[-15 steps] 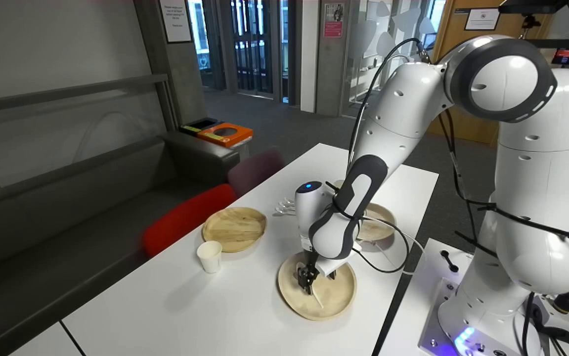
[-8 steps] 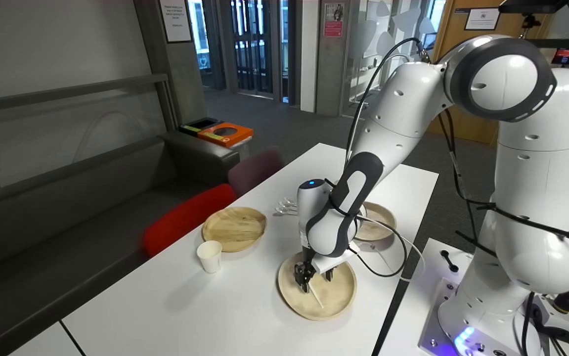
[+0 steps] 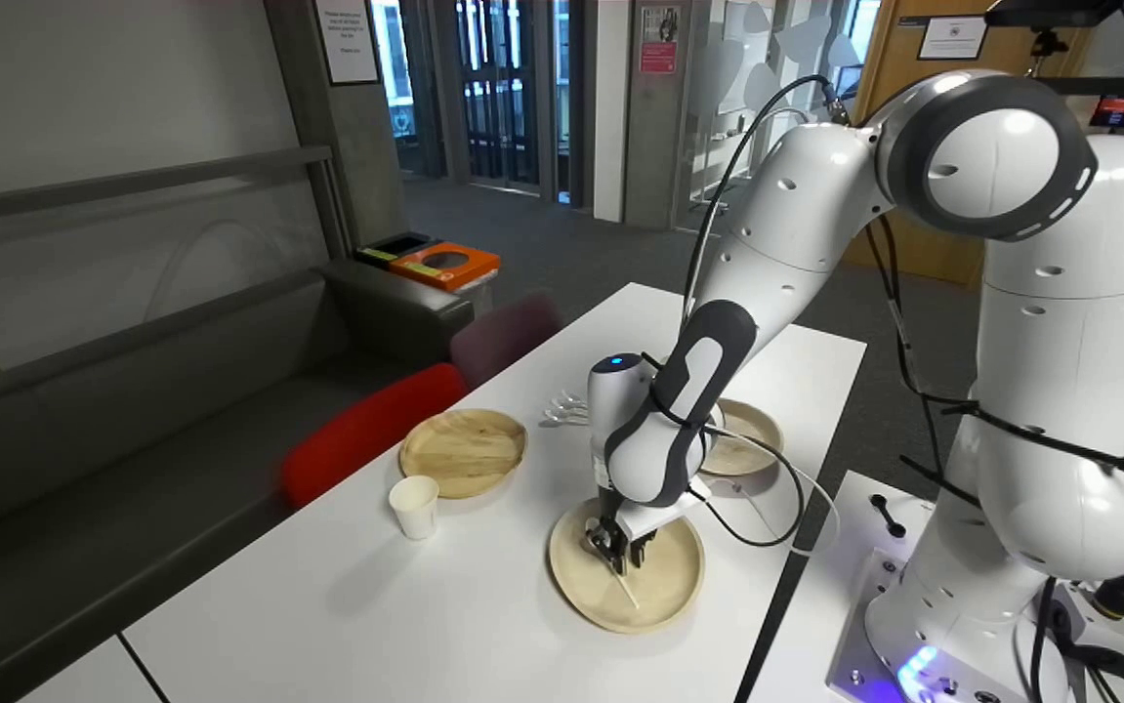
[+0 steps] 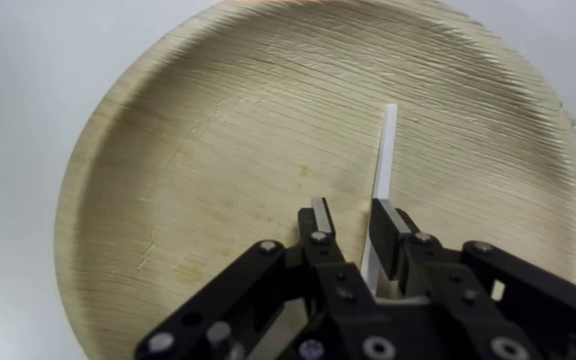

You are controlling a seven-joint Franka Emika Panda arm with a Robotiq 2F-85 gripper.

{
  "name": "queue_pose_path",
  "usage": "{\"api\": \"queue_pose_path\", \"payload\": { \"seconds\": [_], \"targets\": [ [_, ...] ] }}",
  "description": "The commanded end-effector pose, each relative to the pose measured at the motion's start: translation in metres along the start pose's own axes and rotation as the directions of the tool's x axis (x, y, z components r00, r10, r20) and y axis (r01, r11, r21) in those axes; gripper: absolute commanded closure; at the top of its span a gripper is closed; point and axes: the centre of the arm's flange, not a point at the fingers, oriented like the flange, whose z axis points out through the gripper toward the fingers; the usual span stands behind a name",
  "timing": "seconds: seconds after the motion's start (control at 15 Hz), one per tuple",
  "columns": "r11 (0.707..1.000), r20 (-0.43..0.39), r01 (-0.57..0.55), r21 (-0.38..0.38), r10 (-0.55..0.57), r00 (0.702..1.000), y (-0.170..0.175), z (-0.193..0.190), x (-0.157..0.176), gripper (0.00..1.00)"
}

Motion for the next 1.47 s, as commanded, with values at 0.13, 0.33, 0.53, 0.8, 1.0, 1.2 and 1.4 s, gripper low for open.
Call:
{"api": "queue_pose_path", "payload": {
  "seconds": [0.13, 0.33, 0.53, 0.8, 1.0, 1.2, 1.4],
  "targets": [
    [1.000, -0.023, 0.009, 0.016, -0.009, 1.000, 0.007, -0.006, -0.003, 1.00],
    [1.000, -0.024, 0.011, 0.017, -0.010, 1.000, 0.007, -0.007, -0.003, 0.74],
    [1.000, -0.024, 0.010, 0.016, -0.009, 1.000, 0.006, -0.007, -0.003, 0.59],
    [1.000, -0.020, 0.013, 0.009, -0.013, 1.000, 0.004, -0.004, -0.001, 0.28],
    [1.000, -0.023, 0.016, 0.010, -0.016, 1.000, 0.003, -0.004, -0.001, 0.07],
    [1.000, -0.021, 0.024, 0.007, -0.024, 0.999, 0.001, -0.003, 0.002, 0.00],
    [0.999, -0.005, 0.036, -0.010, -0.036, 0.999, -0.004, 0.001, 0.009, 0.00]
  ]
}}
